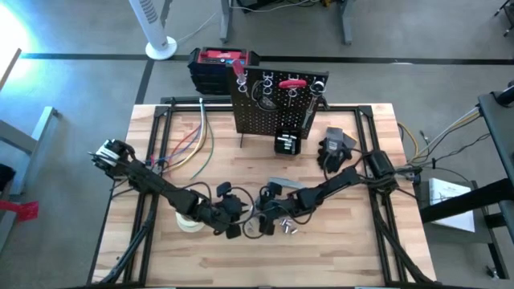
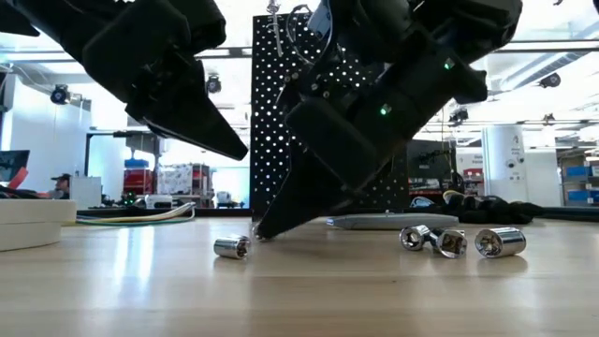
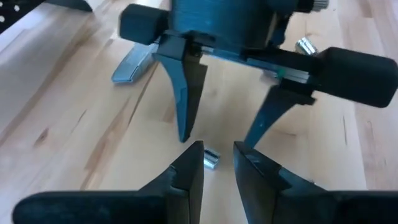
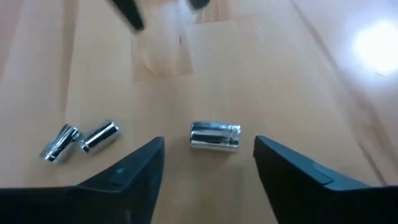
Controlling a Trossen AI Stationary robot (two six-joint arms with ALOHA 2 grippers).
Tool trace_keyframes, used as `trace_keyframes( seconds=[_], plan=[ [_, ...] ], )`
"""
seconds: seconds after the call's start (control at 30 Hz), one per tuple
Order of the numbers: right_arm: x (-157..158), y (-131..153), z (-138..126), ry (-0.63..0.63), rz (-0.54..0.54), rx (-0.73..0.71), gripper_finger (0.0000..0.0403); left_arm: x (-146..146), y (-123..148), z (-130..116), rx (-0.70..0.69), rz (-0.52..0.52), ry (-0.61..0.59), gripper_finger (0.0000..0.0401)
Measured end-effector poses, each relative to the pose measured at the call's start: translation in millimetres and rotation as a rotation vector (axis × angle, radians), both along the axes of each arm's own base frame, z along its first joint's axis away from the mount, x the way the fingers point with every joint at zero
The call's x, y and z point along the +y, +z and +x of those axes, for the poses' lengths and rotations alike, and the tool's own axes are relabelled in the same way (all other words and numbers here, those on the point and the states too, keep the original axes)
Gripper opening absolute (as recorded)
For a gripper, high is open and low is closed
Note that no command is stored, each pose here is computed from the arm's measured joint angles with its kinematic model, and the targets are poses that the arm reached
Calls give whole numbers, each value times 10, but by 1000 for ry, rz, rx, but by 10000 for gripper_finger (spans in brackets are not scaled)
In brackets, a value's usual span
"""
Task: Hang tools onto peg board
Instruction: Put the socket into the black bin on the peg board
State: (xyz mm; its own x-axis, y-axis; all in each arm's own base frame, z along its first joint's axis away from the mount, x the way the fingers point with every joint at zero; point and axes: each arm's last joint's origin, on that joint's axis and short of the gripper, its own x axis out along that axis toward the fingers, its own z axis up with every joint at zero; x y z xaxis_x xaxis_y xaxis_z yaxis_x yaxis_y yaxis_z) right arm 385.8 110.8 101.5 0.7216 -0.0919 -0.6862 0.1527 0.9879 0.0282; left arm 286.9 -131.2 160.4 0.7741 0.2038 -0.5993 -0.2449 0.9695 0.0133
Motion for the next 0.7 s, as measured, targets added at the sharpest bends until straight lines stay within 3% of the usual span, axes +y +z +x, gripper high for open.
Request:
trace_keyframes(
  seconds=[0.2, 0.33, 0.47, 0.7],
  plan=[
    [-32, -108, 98, -35, 4, -3, 324, 14, -47, -32, 10, -10, 13, 77],
    [-25, -153, 162, -53, 11, -5, 345, 23, -74, -52, 16, -14, 19, 77],
    [-17, -142, 158, -72, 19, 31, 321, 24, -97, -71, 23, -15, 21, 77],
    [25, -69, 72, -85, 24, 99, 237, 20, -96, -72, 21, -13, 23, 77]
  ],
)
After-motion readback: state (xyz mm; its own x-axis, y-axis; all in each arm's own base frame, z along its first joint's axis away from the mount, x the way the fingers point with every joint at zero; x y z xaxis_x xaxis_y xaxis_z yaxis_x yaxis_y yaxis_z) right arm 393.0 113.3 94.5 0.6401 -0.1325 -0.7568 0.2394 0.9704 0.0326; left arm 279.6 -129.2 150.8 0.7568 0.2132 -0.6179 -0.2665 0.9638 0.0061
